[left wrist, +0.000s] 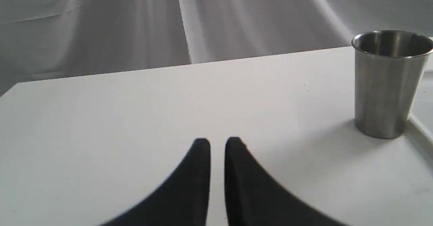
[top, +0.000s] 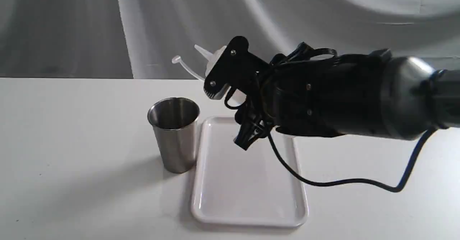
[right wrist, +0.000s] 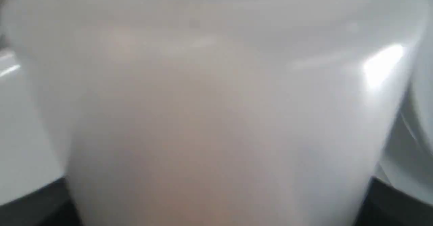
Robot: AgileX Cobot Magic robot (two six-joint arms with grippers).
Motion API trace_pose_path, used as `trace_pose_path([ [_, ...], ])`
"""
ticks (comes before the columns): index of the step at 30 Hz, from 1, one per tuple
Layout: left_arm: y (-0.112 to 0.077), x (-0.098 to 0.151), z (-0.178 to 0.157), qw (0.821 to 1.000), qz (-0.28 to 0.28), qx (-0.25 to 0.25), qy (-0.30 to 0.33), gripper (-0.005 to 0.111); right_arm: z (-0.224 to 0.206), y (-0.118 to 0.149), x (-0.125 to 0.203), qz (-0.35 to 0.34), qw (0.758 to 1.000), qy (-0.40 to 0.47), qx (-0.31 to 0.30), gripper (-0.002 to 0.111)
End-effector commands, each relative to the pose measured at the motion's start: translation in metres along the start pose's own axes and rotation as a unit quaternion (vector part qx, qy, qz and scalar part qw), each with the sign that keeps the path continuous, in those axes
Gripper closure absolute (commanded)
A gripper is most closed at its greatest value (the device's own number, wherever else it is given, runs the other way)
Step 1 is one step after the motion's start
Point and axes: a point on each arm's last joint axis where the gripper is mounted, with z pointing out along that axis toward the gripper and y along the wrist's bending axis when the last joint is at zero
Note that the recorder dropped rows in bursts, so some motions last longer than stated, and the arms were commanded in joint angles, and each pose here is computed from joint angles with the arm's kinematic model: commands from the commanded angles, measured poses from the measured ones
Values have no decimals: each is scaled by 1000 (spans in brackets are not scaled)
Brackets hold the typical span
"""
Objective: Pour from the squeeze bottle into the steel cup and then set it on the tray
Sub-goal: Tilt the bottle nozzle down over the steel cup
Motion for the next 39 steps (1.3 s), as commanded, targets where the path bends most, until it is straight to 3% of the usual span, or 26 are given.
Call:
trace_pose_path([
  [1,0,1,0,1000,1,1,-4,98,2,0,-1,-35,999,6,16,108],
  [11,0,1,0,1000,1,1,-4,98,6,12,-5,-84,996,-2,22,108],
  [27,0,1,0,1000,1,1,-4,98,4,7,-8,-183,980,4,73,108],
  [34,0,1,0,1000,1,1,-4,98,16,1,-18,-180,975,46,118,108],
  [39,0,1,0,1000,1,1,-4,98,21,4,-18,-239,963,55,113,108],
])
